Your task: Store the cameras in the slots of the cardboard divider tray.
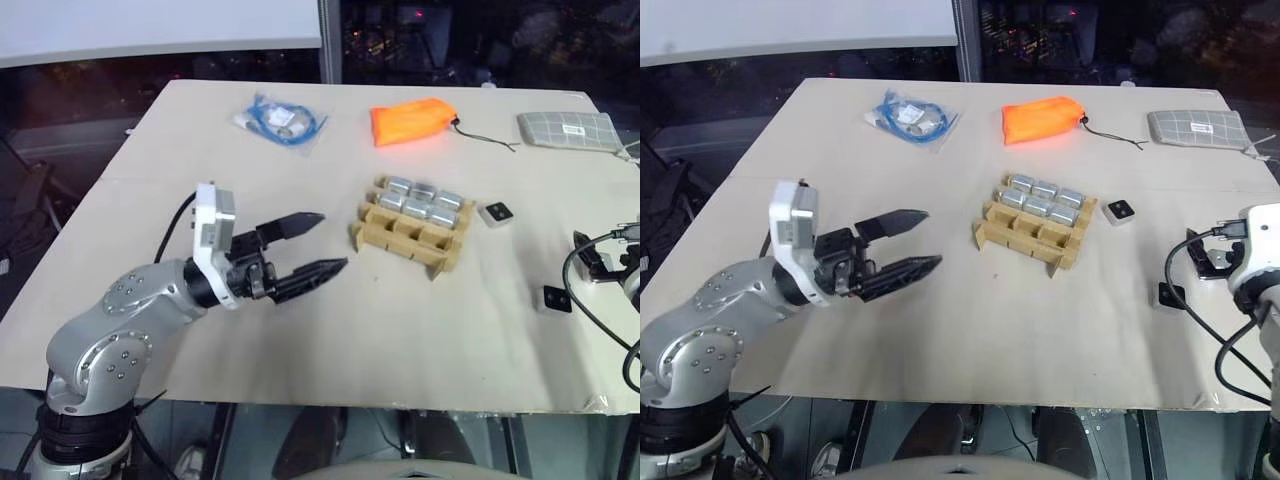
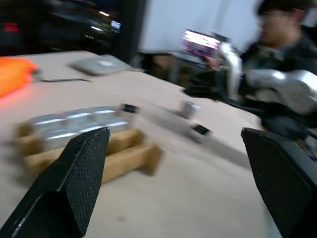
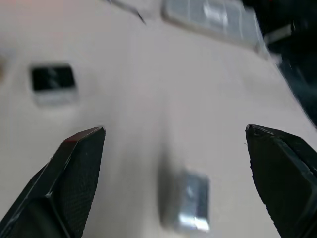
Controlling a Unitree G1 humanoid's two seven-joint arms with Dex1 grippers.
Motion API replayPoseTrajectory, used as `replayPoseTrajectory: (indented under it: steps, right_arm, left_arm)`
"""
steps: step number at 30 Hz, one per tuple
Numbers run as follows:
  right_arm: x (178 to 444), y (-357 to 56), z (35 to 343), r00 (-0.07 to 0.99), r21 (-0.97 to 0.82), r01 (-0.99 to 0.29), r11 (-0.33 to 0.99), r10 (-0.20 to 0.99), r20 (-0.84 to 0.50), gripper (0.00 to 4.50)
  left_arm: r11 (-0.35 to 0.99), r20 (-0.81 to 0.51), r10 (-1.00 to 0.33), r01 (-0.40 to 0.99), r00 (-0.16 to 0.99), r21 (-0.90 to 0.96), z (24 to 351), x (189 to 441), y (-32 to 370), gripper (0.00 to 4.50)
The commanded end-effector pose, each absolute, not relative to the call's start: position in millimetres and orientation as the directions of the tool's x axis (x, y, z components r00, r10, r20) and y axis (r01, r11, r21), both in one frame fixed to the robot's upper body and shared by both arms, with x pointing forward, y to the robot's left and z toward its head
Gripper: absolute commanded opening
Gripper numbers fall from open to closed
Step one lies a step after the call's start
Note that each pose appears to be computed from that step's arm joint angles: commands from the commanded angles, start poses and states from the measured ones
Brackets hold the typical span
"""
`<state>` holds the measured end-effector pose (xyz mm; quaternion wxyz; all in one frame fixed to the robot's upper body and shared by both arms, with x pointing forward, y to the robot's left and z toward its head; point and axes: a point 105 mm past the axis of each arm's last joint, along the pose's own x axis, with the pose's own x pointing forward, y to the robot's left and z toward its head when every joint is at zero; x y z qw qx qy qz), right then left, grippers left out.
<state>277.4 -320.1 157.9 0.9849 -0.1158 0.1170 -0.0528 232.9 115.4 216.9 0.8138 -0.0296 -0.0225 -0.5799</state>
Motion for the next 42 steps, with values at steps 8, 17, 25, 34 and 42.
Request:
replayPoseTrajectory:
  steps: [8,17,25,34,42]
  right_arm:
    - [277.7,-325.0,137.0,0.919,-0.164,0.142,0.976,-0.192,-0.344,4.50]
    - [286.4,-329.2,131.9,0.910,-0.146,0.155,0.977,-0.199,-0.364,4.50]
    - [296.6,-330.7,124.7,0.902,-0.140,0.151,0.979,-0.195,-0.385,1.62]
    - [304.2,-324.7,147.1,0.957,-0.248,0.077,0.966,-0.141,-0.252,0.72]
    - [322.3,-154.1,223.5,0.815,-0.216,-0.556,0.803,0.577,0.047,0.72]
  left_arm:
    - [0.230,0.046,-0.972,0.973,0.229,0.028,221.0,221.6,110.1,4.44]
    - [0.178,0.029,-0.984,0.983,0.177,0.047,219.2,210.4,114.2,4.44]
    - [0.140,0.011,-0.990,0.986,0.140,0.087,216.4,204.8,116.4,4.50]
    - [0.163,0.024,-0.987,0.978,0.161,0.130,215.7,206.2,117.8,4.50]
    - [0.296,0.190,-0.944,0.947,0.269,0.128,219.6,224.9,134.5,4.50]
